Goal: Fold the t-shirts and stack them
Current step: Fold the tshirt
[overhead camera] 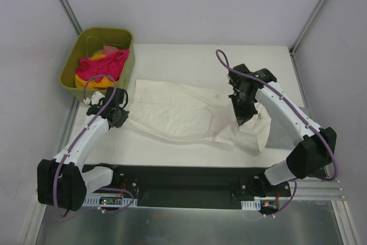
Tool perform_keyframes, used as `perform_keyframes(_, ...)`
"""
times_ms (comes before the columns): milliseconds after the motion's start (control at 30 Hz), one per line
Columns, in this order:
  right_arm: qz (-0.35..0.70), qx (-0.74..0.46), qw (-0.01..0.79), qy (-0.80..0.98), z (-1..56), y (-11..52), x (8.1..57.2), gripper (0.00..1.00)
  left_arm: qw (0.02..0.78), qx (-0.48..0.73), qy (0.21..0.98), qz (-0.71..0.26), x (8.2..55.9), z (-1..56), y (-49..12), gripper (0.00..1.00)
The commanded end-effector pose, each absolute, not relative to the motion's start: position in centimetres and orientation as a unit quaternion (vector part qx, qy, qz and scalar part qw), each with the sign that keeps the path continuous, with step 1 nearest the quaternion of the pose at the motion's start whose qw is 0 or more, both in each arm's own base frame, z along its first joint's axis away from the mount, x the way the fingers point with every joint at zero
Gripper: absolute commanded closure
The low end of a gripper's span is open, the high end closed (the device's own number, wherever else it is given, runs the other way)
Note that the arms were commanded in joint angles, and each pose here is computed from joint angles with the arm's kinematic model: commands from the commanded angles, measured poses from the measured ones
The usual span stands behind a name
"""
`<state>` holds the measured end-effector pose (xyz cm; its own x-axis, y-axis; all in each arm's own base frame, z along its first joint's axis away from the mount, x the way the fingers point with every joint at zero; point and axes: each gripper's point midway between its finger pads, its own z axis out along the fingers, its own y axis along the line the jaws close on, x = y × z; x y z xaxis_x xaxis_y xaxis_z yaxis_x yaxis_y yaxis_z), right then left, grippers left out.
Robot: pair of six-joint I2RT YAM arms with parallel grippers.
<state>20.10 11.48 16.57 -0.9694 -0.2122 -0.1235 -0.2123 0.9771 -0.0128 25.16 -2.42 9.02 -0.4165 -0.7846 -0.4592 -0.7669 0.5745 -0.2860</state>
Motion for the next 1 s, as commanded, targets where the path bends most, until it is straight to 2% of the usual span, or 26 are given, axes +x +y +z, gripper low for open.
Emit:
perform_keyframes(0,-0.065,-0.091,0.084,0.99,17.2,8.3,24.1,0.99,0.302,-0.476,0.826,-0.011,28.1,10.6,-2.1,1.0)
perform_keyframes(133,-0.056,-0.06,0.123,0.989,18.5,8.0,28.2,0.99,0.291,-0.483,0.826,-0.004,29.4,10.2,-2.3,1.0)
perform_keyframes(467,-0.076,-0.049,0.126,0.988,17.8,7.0,34.3,0.99,0.294,-0.498,0.816,0.021,32.4,10.2,-2.0,1.0)
perform_keyframes(767,-0.117,-0.047,0.104,0.987,16.4,5.4,37.2,0.99,0.284,-0.502,0.816,0.038,34.7,9.2,-2.0,1.0)
perform_keyframes(967,-0.138,-0.031,0.073,0.987,14.9,4.0,36.7,0.99,0.286,-0.499,0.817,0.036,36.3,9.3,-2.6,1.0)
